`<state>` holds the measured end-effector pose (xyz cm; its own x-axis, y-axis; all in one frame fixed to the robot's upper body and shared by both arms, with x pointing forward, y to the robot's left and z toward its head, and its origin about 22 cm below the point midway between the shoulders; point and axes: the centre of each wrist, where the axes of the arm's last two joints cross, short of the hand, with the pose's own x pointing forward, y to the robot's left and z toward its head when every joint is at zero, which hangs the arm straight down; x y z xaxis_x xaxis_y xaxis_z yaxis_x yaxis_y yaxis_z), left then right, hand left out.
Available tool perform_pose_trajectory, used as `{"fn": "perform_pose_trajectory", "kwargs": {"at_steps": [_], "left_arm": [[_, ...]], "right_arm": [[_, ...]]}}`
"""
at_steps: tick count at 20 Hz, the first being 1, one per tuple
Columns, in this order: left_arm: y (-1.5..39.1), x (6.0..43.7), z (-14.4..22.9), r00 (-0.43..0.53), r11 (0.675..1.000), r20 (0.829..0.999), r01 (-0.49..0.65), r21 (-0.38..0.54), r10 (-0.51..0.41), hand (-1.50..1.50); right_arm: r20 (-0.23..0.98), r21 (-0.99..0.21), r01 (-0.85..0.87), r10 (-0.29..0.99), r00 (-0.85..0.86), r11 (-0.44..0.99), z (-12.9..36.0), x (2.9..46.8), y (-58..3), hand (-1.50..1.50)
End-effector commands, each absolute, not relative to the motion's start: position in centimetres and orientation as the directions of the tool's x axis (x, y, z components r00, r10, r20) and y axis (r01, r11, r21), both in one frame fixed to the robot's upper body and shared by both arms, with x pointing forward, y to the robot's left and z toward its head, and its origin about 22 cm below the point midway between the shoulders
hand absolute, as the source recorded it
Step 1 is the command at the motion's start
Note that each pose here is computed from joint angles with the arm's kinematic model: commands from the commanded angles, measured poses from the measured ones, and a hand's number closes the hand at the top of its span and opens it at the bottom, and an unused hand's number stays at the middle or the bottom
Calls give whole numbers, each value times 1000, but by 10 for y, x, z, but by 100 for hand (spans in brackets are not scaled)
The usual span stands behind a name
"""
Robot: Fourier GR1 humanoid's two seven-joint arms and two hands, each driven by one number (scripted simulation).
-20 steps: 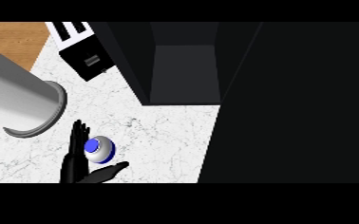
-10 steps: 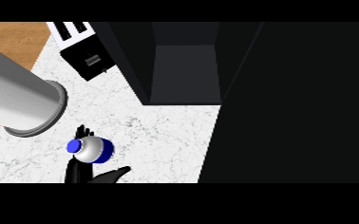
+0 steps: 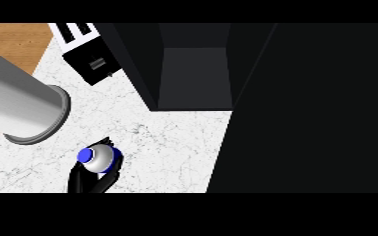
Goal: Pick up the bottled water, place it into the cabinet and close the cabinet
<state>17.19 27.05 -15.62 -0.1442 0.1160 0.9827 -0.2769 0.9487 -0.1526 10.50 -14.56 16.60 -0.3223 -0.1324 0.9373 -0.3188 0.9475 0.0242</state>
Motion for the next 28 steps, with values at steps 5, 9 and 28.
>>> {"fn": "perform_pose_trajectory", "kwargs": {"at_steps": [5, 9, 28], "left_arm": [[281, 175, -155, -192, 940, 964, -254, -229, 183, 150], [254, 184, -148, -216, 932, 947, -224, -283, 236, 150], [237, 241, -99, -174, 954, 938, 41, -296, 298, 150]], "right_arm": [[906, -24, -277, -97, -412, 960, 189, 86, -170, -150], [908, -47, -278, -75, -411, 960, 170, 88, -158, -150], [913, -31, -261, -79, -401, 965, 181, 94, -153, -150]]}}
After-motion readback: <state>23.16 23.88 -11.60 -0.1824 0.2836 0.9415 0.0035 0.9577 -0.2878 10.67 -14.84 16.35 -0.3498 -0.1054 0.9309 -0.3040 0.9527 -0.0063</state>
